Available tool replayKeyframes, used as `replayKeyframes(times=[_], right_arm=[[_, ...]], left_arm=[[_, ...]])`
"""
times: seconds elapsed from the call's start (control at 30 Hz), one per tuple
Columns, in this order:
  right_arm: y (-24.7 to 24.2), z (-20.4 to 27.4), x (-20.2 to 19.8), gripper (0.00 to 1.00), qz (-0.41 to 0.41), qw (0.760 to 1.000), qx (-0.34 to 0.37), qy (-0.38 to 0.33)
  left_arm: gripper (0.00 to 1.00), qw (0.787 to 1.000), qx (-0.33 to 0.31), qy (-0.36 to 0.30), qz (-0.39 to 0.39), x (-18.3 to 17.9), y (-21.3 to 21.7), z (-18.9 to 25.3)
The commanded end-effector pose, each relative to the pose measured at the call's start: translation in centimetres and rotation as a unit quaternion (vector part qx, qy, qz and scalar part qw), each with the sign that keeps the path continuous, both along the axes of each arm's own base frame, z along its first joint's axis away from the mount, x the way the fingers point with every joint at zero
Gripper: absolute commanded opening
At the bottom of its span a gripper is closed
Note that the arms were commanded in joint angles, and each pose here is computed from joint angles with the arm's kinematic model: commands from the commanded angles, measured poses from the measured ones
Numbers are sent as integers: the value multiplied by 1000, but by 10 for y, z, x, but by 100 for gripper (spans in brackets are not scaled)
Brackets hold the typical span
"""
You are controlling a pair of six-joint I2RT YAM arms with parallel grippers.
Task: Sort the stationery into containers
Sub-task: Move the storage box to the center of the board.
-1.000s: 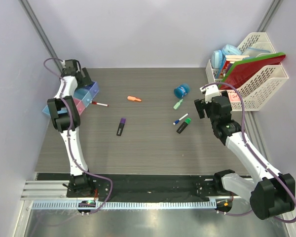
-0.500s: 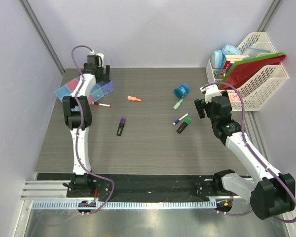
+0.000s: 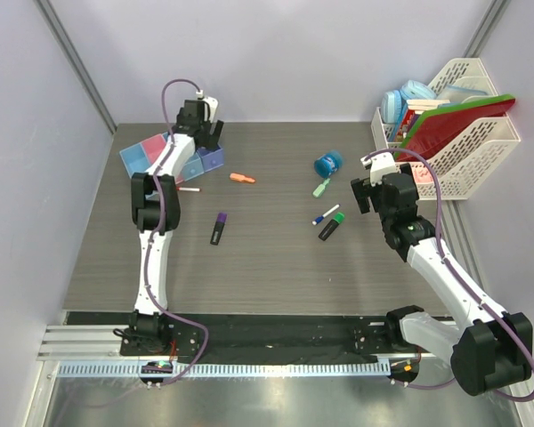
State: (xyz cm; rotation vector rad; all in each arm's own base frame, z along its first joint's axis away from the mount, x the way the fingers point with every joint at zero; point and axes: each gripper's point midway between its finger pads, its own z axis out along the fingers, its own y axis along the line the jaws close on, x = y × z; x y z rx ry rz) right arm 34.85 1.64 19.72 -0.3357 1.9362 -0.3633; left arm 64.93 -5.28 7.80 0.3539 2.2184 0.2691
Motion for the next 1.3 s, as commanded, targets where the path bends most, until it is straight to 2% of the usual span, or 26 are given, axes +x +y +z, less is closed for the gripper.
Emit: replayKeyframes(times=[0.0,0.57,0.9,1.27], right_arm=[[-5,14,1,100,-10,1000,-4,-27],[-4,12,2,100,-6,1000,-5,-24],[-3,15,1,100,-5,1000,-3,-28],[-3,21,-2,99,-3,999,1,-38]], left_arm=[[100,999,26,-32,-29,13,-32,11],[100,997,11,-17,-81,1,-103,-10],[100,990,-7,20,-136,-39,-154,-22],[100,984,22,28,-176,-63,-182,-20]])
